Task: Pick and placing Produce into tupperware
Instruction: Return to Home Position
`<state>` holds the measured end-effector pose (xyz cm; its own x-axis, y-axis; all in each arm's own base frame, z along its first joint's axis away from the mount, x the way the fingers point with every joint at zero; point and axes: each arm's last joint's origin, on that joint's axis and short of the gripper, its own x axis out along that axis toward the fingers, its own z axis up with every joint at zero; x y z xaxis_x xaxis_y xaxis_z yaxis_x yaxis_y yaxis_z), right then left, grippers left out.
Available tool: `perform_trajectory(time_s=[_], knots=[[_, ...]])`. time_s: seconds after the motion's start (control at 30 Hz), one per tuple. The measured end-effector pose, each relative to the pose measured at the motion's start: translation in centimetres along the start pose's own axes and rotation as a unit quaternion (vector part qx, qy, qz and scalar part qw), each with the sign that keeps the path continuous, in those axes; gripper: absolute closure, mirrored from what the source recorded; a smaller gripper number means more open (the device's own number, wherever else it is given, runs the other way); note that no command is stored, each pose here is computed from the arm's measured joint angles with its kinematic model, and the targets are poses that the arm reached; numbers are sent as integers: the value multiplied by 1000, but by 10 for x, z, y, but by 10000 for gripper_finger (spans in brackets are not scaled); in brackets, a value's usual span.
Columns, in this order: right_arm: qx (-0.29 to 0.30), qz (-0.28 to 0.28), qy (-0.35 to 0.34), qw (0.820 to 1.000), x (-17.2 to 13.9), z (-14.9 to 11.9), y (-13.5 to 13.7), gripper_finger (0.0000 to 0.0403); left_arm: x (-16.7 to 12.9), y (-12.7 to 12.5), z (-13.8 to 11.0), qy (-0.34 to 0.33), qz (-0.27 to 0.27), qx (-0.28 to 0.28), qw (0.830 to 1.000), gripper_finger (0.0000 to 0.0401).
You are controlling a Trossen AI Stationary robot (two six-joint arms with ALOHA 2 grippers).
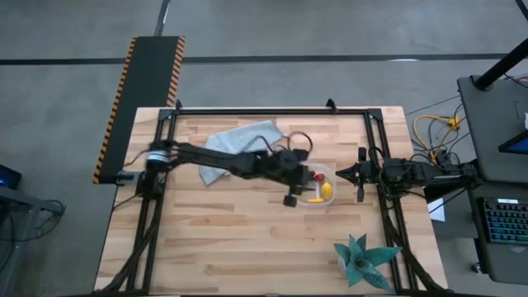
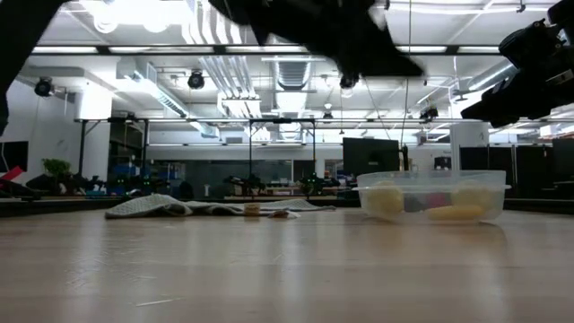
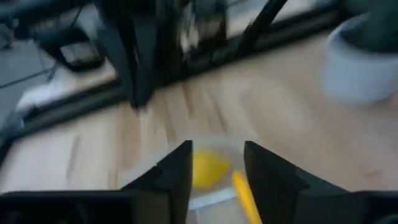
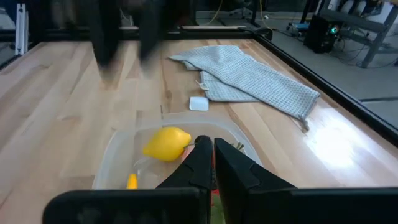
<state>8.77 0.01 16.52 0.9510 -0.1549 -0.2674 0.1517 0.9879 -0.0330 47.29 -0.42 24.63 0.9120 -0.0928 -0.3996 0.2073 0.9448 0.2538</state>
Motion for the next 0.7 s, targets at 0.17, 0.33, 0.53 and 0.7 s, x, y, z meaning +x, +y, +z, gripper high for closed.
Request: perform_trajectory(time_s=[0.17, 0.33, 0.53, 0.7], knots=[[0, 0, -4, 1000, 0, 1, 0, 394, -83, 9, 62, -71, -26, 11, 997, 349], [12, 0, -5, 1000, 0, 1, 0, 394, -188, 4, 102, -117, 12, 32, 993, 396], [11, 0, -10, 1000, 0, 2, 0, 394, -293, -28, 101, -85, 111, 53, 989, 401], [17, 1, -44, 999, -1, 9, 0, 394, -334, -56, 57, -86, 96, 33, 991, 401]])
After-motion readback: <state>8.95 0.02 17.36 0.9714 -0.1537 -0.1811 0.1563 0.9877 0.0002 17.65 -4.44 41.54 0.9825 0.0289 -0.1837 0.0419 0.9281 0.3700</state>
